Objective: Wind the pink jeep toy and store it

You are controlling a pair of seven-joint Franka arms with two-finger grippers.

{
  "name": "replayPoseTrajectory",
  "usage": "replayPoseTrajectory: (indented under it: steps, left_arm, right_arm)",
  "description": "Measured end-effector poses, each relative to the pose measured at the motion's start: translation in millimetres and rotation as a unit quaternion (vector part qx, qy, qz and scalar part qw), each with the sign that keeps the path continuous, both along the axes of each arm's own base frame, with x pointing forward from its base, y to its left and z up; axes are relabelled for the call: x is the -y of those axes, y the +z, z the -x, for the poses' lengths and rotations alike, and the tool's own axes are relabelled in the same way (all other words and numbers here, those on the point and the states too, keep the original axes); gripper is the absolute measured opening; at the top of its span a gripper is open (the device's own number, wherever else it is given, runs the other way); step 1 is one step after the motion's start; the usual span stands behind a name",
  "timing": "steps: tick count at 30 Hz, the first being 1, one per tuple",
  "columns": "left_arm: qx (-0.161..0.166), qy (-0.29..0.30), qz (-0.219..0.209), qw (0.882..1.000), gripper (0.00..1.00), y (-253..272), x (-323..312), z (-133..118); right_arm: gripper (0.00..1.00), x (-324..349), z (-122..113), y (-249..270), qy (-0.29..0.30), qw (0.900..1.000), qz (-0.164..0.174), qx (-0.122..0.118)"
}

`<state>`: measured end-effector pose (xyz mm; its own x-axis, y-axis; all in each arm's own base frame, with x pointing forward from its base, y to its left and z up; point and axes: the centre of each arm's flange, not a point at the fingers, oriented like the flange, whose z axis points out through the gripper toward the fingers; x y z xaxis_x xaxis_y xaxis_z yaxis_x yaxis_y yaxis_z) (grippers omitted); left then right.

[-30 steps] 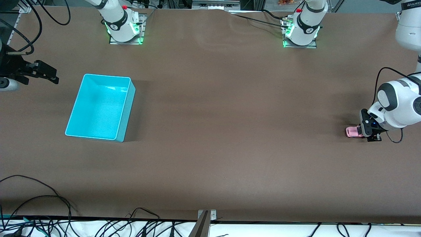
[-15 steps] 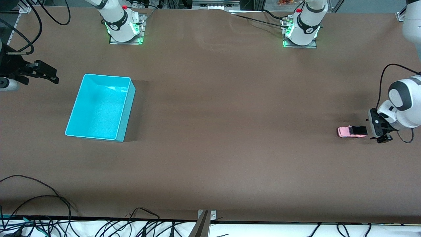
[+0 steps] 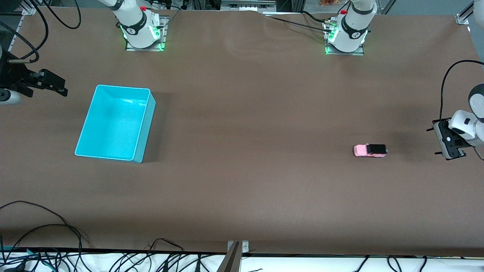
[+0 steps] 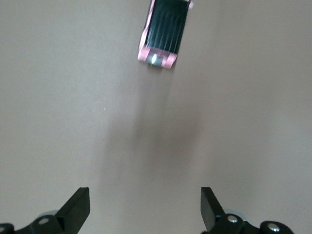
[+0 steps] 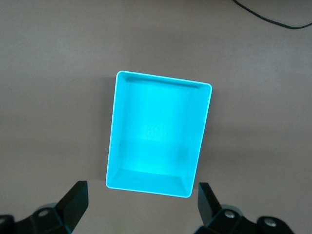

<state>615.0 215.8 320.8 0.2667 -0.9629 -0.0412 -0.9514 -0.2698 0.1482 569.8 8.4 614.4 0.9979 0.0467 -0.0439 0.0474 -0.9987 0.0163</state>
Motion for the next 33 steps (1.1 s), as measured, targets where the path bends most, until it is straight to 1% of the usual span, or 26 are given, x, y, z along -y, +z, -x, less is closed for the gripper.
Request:
replayPoseTrajectory:
  steps: [10,16,20,25,33]
  left_arm:
    - [-0.003,0.064,-0.005,0.998,1.00,49.0,39.9,-8.5]
    - [0.006,0.097,-0.010,0.995,1.00,83.9,83.8,-11.3]
    - [0.019,0.114,-0.012,0.993,1.00,104.2,114.5,-13.4]
    - [0.035,0.139,-0.018,0.990,1.00,132.0,139.9,-12.2]
    - [0.038,0.198,-0.028,0.979,1.00,185.1,164.1,-8.2]
  right_arm:
    - [1.00,0.0,0.0,0.0,0.000,1.000,0.000,0.000]
    - [1.00,0.0,0.0,0.0,0.000,1.000,0.000,0.000]
    - [1.00,0.0,0.0,0.0,0.000,1.000,0.000,0.000]
    - [1.00,0.0,0.0,0.0,0.000,1.000,0.000,0.000]
    - [1.00,0.0,0.0,0.0,0.000,1.000,0.000,0.000]
